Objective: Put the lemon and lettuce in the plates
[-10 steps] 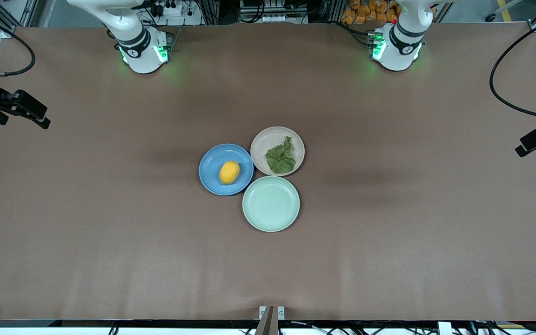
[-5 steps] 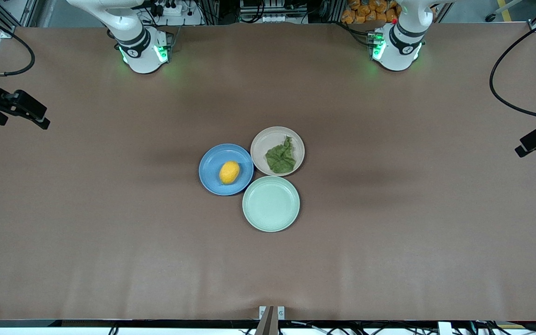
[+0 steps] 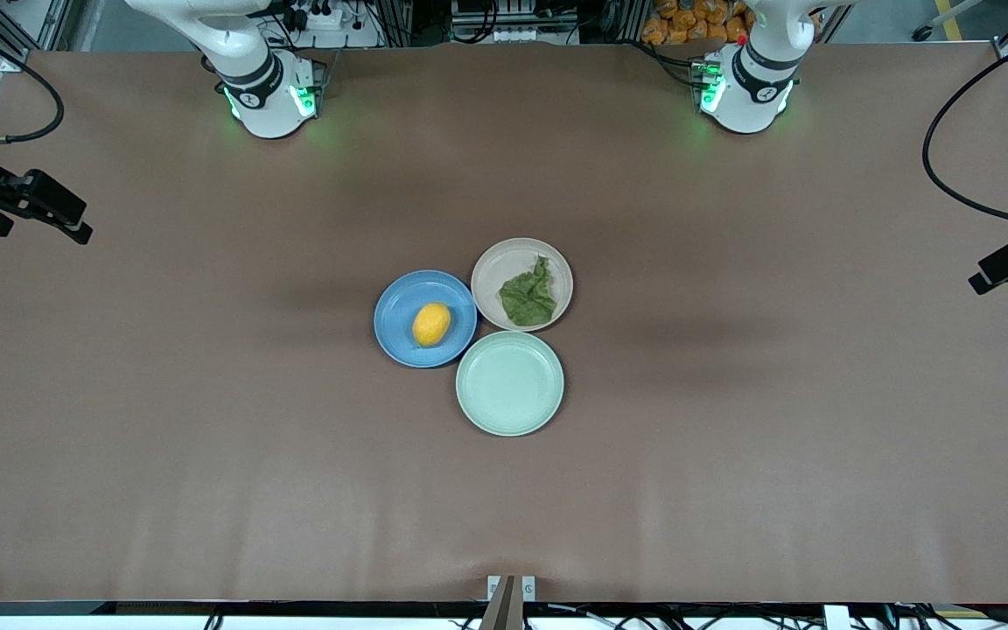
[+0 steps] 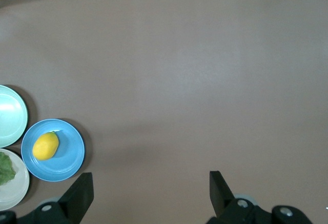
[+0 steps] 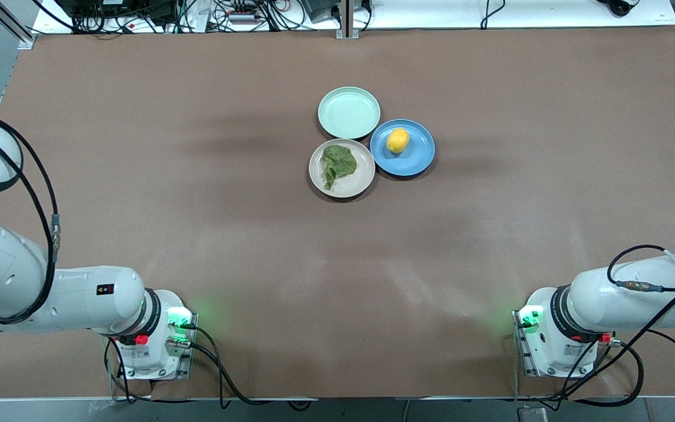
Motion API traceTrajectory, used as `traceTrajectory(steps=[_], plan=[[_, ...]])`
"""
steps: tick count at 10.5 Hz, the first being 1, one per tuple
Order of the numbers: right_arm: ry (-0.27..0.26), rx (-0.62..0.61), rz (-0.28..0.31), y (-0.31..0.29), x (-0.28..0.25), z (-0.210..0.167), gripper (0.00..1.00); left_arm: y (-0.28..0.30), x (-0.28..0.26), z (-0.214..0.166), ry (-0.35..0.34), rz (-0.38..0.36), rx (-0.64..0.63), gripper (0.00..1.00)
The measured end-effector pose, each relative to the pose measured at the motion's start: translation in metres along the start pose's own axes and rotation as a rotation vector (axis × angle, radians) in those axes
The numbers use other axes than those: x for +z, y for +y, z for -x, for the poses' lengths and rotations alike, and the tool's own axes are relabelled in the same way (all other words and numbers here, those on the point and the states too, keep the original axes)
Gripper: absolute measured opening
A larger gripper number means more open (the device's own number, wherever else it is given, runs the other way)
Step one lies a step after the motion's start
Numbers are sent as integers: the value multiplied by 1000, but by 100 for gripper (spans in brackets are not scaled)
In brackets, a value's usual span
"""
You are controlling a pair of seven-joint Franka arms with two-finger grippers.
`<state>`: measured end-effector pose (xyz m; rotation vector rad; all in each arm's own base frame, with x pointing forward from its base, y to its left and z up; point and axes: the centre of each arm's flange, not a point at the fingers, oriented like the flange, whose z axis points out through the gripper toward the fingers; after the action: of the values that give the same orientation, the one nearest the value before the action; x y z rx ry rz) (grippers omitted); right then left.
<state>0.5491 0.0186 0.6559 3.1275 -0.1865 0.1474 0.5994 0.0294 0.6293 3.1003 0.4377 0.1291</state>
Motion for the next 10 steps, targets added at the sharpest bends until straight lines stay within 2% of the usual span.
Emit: traceTrajectory(steps=[5,10], plan=[[1,1,0,1,0,0,100,2,0,1,-3,2,4,100],[0,2,0,1,0,0,100,22,2,9,-43,55,28,100]])
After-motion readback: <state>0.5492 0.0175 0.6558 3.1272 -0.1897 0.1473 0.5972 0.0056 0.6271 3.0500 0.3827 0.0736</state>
